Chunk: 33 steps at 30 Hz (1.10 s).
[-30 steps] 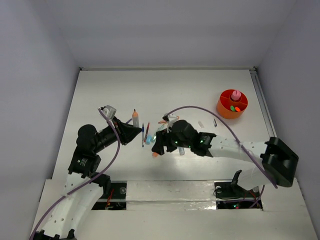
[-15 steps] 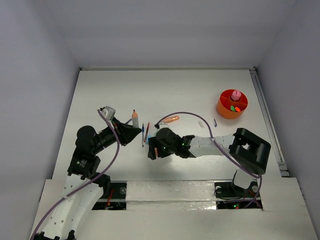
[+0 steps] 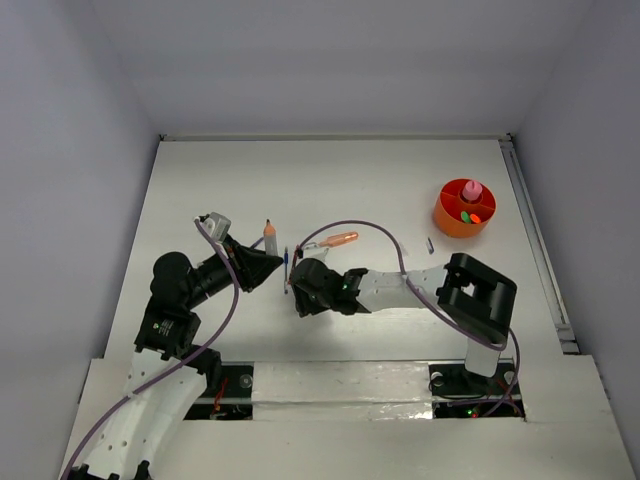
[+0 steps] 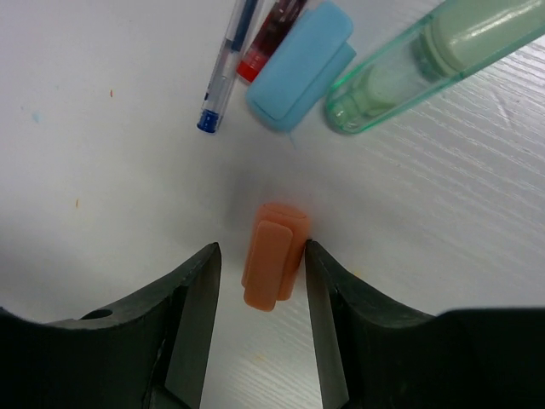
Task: Sort the stationery into containers
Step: Pick up the pen cap from the center of the board, then close the pen cap on the pen.
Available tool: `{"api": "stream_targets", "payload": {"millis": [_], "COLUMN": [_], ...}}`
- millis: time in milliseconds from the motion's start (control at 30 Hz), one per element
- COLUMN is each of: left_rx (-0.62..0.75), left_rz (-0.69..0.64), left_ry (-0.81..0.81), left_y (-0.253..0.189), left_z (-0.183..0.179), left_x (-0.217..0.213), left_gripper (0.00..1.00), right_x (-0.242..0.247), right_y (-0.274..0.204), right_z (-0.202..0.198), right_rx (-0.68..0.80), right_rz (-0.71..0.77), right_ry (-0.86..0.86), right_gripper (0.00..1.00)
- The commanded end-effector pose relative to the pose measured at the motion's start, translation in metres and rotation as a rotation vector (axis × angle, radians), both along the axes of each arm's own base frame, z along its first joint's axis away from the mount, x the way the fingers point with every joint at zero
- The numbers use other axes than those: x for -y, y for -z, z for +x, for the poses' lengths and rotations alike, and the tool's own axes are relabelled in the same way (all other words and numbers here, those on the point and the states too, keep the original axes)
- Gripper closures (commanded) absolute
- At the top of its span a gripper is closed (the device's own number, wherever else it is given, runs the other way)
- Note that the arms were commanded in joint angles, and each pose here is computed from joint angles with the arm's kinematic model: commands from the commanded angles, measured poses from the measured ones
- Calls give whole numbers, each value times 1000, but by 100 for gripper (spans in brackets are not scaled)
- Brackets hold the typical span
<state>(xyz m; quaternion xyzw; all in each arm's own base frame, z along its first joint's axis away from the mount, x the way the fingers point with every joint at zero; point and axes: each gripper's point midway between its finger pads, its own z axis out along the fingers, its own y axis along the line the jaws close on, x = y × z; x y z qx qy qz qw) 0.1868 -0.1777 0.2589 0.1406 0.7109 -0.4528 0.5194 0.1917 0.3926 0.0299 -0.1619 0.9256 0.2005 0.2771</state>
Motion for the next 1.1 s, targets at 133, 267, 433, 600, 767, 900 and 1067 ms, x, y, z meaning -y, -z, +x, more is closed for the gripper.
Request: {"api": "stream_targets", "payload": {"millis": [133,267,433,600,767,900,1067], "left_rx": [91,89,80,57,16,-10,-41], "left_rz": [-17,-15,-12,-5,10,28,45], "left_ry": [1,-12,-35,-70,-82,-126,-181], "left_y": [-27,-27,-26,-21,-12,-6,1], "left_z": [-2,0,3,9,17,24,33], "left_x": [-1,-3,-5,-8,-8,-13,-19], "left_gripper": [100,100,100,100,100,100,100], "right_x": [17,27,37,42,42,34,15], "right_y": [15,22,30,14,-61,-172,-301], "right_z": [4,8,11,15,20,39,63], "right_rx": [71,97,107,150,271,478,762], "right_rz": [-207,-291,-347,-305,-79,143,406], "right_ry": [28,41,67,108,106,132,174], "right_gripper": [53,56,72,94,99,100,100]}}
